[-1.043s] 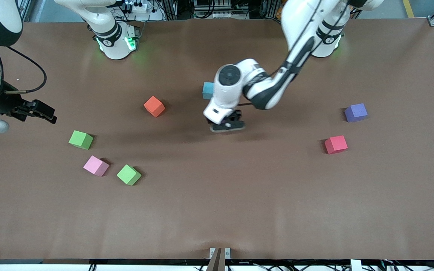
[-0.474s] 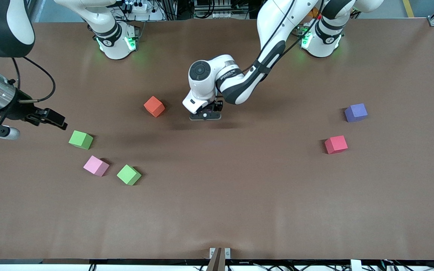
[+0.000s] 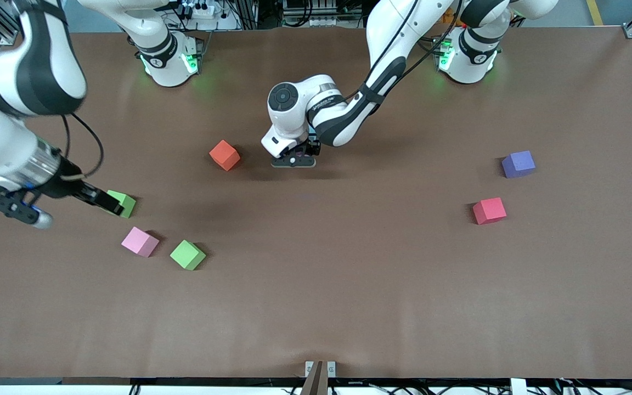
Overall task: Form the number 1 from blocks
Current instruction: 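Carry the pink cube toward the cyan cube with the left gripper, then place the pink cube while the right gripper grasps the green cube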
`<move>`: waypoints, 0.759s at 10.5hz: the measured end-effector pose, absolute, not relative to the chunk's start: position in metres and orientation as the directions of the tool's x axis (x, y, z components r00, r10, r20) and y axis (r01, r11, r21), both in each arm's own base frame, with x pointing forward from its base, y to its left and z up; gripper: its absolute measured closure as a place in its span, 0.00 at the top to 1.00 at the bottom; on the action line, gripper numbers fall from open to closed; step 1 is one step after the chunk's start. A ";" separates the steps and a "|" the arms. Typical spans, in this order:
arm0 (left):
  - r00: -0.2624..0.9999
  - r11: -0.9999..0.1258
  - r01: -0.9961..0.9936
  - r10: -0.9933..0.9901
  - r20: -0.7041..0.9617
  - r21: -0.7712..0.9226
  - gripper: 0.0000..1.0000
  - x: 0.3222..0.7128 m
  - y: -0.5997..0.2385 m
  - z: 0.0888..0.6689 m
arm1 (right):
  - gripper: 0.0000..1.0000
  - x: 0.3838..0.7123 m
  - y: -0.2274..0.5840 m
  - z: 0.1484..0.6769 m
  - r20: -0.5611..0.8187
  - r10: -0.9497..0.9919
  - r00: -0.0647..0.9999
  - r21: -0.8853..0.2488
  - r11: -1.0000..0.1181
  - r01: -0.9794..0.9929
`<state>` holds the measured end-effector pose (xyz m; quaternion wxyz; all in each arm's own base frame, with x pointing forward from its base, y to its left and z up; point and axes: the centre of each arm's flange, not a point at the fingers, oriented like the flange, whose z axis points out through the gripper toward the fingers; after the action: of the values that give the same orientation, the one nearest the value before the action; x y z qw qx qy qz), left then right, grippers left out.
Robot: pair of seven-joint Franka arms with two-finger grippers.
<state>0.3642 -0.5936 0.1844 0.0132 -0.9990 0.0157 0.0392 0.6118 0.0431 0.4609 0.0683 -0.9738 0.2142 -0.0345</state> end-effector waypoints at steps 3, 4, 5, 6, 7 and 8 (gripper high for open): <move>0.996 -0.999 -0.033 -0.031 -0.078 -0.022 0.60 0.365 -0.594 0.181 | 1.00 0.631 0.048 0.413 0.014 -0.529 0.849 -0.146 -0.841 -0.521; 0.996 -0.999 -0.034 -0.032 -0.077 -0.022 0.60 0.365 -0.594 0.181 | 1.00 0.637 0.057 0.399 0.007 -0.554 0.832 -0.140 -0.825 -0.548; 0.996 -0.999 -0.036 -0.034 -0.077 -0.022 0.60 0.365 -0.594 0.181 | 1.00 0.645 0.068 0.386 0.006 -0.564 0.826 -0.131 -0.819 -0.559; 0.996 -0.999 -0.037 -0.036 -0.077 -0.022 0.60 0.365 -0.594 0.181 | 1.00 0.654 0.076 0.374 0.007 -0.564 0.826 -0.121 -0.820 -0.559; 0.996 -0.999 -0.039 -0.038 -0.077 -0.022 0.60 0.365 -0.593 0.181 | 1.00 0.665 0.082 0.363 0.009 -0.560 0.829 -0.111 -0.824 -0.556; 0.996 -0.999 -0.041 -0.039 -0.076 -0.023 0.60 0.364 -0.594 0.181 | 1.00 0.674 0.088 0.352 0.009 -0.553 0.833 -0.103 -0.829 -0.549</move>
<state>0.3644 -0.5935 0.1805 0.0122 -0.9990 0.0202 0.0380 0.6739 0.0885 0.3518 0.0482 -0.9561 0.2883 -0.0194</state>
